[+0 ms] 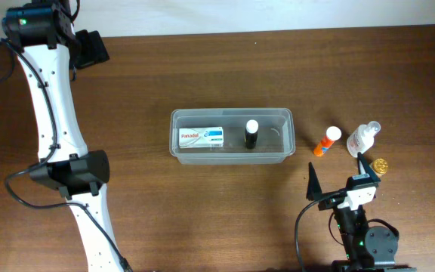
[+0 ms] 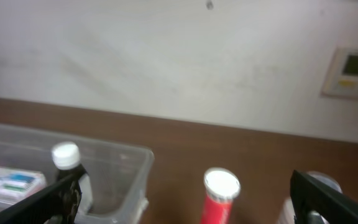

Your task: Pack container

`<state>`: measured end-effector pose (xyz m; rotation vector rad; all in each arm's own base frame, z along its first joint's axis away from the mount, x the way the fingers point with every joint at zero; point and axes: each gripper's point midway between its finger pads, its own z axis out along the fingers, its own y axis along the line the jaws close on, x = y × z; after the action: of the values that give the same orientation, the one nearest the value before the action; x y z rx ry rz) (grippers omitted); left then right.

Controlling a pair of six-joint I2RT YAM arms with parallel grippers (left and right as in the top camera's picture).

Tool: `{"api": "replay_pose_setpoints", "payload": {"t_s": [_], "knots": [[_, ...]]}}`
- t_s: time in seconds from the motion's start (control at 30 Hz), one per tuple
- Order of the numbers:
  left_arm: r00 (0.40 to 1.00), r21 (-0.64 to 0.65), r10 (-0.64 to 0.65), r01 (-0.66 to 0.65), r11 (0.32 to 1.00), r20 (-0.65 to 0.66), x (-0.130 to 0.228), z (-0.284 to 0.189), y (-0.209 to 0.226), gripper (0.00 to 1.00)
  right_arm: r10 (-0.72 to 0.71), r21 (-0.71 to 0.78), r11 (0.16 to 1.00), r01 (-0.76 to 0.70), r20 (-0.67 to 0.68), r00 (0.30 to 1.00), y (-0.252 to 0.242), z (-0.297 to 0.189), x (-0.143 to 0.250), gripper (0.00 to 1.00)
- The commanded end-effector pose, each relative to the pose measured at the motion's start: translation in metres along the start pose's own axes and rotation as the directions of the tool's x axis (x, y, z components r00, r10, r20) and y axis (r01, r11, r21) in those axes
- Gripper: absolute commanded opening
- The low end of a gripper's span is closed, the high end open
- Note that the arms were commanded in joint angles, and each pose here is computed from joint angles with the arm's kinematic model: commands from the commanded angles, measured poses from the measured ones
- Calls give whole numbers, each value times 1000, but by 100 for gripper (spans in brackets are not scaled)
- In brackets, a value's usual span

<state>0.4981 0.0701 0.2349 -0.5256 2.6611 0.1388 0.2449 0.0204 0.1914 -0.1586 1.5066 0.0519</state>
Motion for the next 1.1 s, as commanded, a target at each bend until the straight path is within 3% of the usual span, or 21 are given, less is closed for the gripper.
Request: {"api": "replay_pose_setpoints", "payload": {"t_s": [0.0,0.1,0.3,0.53,0.73,0.93,1.07], "knots": [[1000,-8,12,-11,1000,19,-2,-8,4,99,44,-28,999,-43,27,999,4,-5,-27,98],[1000,-8,11,-11,1000,19,-2,-8,4,99,61,70,996,-59,-31,998,-13,-16,-54,98],[1000,-8,12,-11,1000,19,-2,-8,4,99,88,91,993,-72,-183,979,-18,-29,-119,98],[1000,-8,12,-11,1000,19,-2,-8,4,99,132,128,988,-83,-452,882,-27,-35,-178,98],[1000,-8,12,-11,1000,19,-2,-8,4,99,168,138,986,-99,-713,681,-29,-26,-181,98],[1000,-8,12,-11,1000,19,-2,-8,4,99,185,155,981,-113,-920,345,-28,-12,-127,98],[1000,-8,11,-11,1000,19,-2,-8,4,99,184,163,980,-116,-963,198,-29,8,-94,98]]}}
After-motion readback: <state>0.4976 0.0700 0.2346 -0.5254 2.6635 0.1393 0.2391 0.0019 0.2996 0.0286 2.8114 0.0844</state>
